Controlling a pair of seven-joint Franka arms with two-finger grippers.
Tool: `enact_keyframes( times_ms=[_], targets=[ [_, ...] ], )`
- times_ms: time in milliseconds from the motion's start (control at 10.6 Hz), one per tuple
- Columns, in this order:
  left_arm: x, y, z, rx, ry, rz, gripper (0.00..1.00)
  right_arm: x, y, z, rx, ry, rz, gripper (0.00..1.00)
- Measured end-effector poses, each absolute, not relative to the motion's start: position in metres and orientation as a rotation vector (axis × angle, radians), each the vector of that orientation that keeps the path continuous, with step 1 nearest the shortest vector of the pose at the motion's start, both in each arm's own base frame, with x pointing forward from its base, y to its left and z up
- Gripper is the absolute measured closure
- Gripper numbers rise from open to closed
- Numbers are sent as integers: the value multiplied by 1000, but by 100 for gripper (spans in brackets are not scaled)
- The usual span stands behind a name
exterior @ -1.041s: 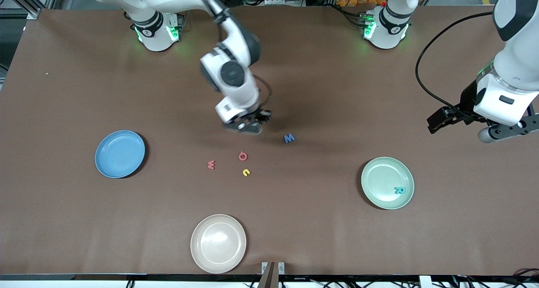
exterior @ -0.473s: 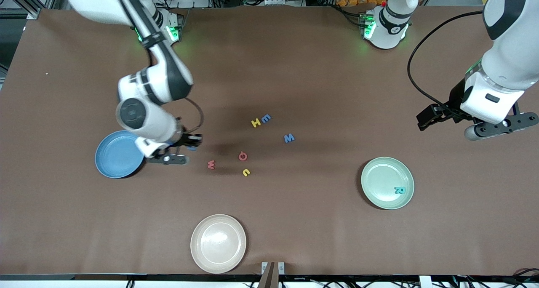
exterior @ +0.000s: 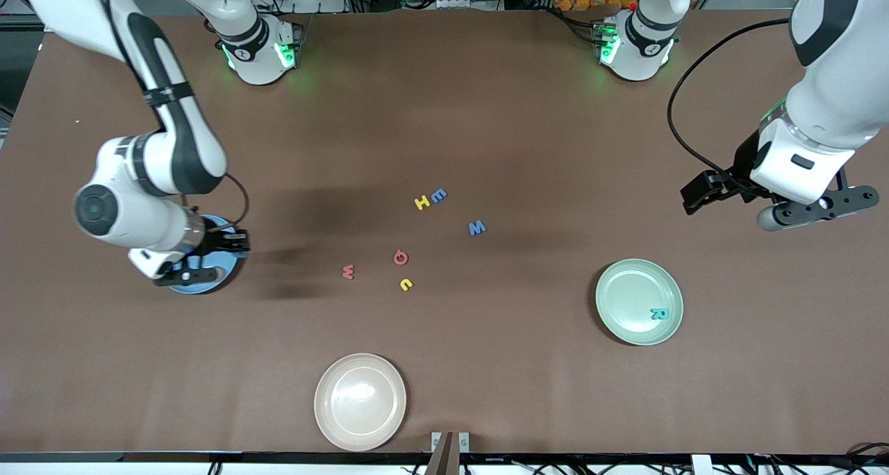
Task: Sort upper and lower case letters into plates
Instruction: 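Place the blue g on the blue plate with the right gripper, then grasp the blue W and pink w with the left and right grippers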
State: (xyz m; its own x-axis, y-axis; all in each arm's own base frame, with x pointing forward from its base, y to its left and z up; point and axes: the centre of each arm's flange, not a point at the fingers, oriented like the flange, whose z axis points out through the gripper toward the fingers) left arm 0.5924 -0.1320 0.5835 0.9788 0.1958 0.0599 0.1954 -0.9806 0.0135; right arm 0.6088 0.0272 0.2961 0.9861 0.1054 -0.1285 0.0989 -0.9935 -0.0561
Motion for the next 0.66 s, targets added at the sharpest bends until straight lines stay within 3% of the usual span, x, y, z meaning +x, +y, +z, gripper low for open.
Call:
enact_keyframes(
  times_ms=[378, 568, 662],
  targets=[
    [583, -200, 556, 3129, 138, 22, 0, 609, -30, 277, -3155, -224, 177, 63],
    [585, -223, 536, 3123, 82, -4, 0, 609, -43, 265, -3151, -212, 185, 44],
    [586, -236, 528, 3117, 66, -7, 0, 609, -44, 262, -3150, -212, 190, 29]
  ],
)
